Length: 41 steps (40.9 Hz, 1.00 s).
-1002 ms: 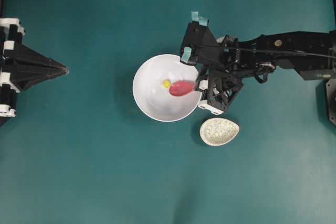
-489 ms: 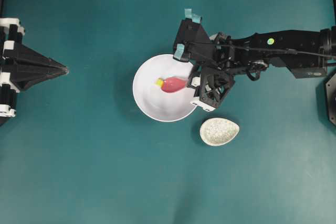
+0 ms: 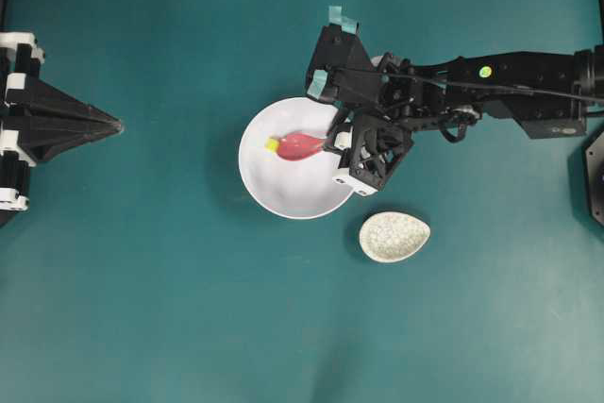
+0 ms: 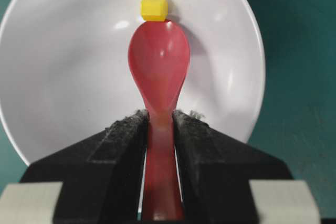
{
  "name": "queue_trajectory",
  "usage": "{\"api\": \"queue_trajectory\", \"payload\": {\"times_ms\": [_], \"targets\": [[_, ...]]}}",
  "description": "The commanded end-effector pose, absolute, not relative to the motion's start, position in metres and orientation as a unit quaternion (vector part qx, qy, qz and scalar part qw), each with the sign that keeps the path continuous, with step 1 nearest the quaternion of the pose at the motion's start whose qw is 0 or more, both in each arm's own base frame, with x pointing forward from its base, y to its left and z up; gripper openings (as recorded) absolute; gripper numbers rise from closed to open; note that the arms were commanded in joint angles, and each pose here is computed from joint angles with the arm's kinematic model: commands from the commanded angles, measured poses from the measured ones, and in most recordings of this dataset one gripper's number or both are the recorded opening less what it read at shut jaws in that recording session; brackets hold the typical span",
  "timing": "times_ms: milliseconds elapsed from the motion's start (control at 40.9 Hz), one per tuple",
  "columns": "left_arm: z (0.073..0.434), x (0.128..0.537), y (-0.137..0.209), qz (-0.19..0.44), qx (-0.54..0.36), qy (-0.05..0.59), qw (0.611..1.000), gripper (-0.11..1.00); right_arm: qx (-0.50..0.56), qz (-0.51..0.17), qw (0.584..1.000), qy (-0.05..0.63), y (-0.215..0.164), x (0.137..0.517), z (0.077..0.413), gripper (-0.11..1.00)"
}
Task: Scoop the yellow hexagonal prism block from the bowl with a spoon using the right arm.
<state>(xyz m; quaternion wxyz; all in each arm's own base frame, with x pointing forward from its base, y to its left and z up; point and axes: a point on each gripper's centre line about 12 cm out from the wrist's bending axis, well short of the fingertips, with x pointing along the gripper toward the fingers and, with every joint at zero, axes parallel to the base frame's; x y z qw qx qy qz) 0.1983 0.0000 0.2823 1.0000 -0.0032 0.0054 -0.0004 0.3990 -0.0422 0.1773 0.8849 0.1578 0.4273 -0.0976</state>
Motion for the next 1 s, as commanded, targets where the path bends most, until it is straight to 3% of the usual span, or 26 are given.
{"api": "queue_trajectory", "payload": {"times_ms": [0,978], "targets": [[0.288,0.200,0.000,0.000,-0.003,-0.002,1.000,-0.01,0.156,-0.096,0.897,0.403,-0.044,0.405,0.191,0.24],[0.288,0.200,0.000,0.000,-0.003,-0.001,1.000,-0.01,0.145,-0.081,0.909,0.382,-0.033,0.414,0.198,0.24]]}}
